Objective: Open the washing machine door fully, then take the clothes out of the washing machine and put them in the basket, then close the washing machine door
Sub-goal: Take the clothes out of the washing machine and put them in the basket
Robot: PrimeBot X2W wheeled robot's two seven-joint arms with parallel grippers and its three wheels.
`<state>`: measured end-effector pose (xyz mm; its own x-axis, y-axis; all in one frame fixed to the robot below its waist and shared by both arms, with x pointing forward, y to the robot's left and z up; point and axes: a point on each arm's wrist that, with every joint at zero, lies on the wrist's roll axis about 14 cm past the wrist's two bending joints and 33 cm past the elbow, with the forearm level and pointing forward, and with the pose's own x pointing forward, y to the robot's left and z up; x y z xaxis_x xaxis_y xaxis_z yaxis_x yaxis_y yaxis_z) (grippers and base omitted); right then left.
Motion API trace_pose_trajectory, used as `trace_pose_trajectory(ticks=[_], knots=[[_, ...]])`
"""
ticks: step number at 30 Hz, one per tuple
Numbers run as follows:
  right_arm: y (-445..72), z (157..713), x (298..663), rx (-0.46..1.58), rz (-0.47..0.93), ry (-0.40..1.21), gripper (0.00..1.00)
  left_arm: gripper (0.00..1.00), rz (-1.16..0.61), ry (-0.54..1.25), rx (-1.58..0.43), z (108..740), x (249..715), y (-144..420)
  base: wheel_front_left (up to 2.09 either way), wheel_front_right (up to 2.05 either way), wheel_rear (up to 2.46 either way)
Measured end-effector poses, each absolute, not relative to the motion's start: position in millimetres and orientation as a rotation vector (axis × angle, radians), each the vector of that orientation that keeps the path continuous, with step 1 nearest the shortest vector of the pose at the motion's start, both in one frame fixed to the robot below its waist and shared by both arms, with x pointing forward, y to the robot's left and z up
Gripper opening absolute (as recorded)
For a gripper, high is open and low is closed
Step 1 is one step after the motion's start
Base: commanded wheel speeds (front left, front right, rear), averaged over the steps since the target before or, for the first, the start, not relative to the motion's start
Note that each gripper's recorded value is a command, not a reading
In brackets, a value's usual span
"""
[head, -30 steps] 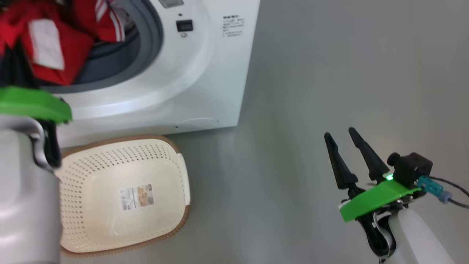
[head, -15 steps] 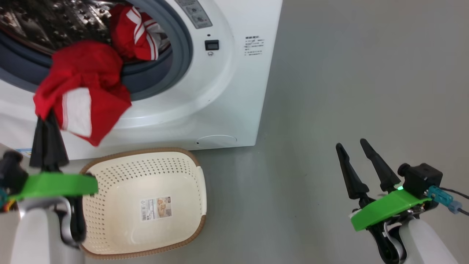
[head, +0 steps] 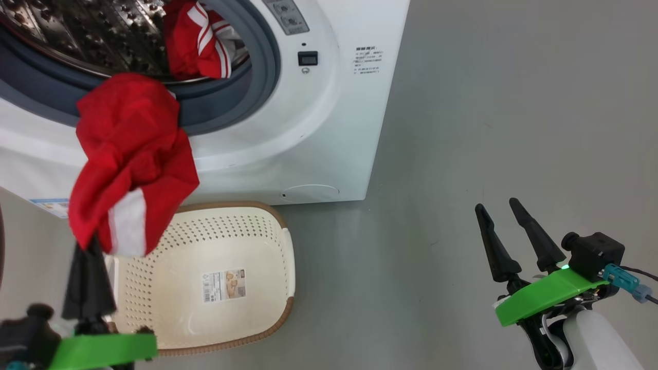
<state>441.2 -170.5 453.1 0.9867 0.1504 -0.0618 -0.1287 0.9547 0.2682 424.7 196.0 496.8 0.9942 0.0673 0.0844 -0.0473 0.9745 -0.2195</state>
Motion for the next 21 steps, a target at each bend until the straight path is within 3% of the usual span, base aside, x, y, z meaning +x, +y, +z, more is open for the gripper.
trace_pose_trajectory(ticks=[6, 14, 21], knots=[[-172, 448, 442, 0.265, 0.137, 0.095, 1.00, 0.00, 0.051, 0.041, -0.264, 460, 409, 181, 0.00, 0.00, 0.00], [-175, 442, 442, 0.263, 0.128, 0.109, 1.00, 0.00, 0.031, 0.360, -0.303, 369, 384, 157, 0.00, 0.00, 0.00], [-179, 435, 443, 0.263, 0.115, 0.124, 1.00, 0.00, -0.021, 0.515, -0.283, 322, 388, 138, 0.00, 0.00, 0.00]])
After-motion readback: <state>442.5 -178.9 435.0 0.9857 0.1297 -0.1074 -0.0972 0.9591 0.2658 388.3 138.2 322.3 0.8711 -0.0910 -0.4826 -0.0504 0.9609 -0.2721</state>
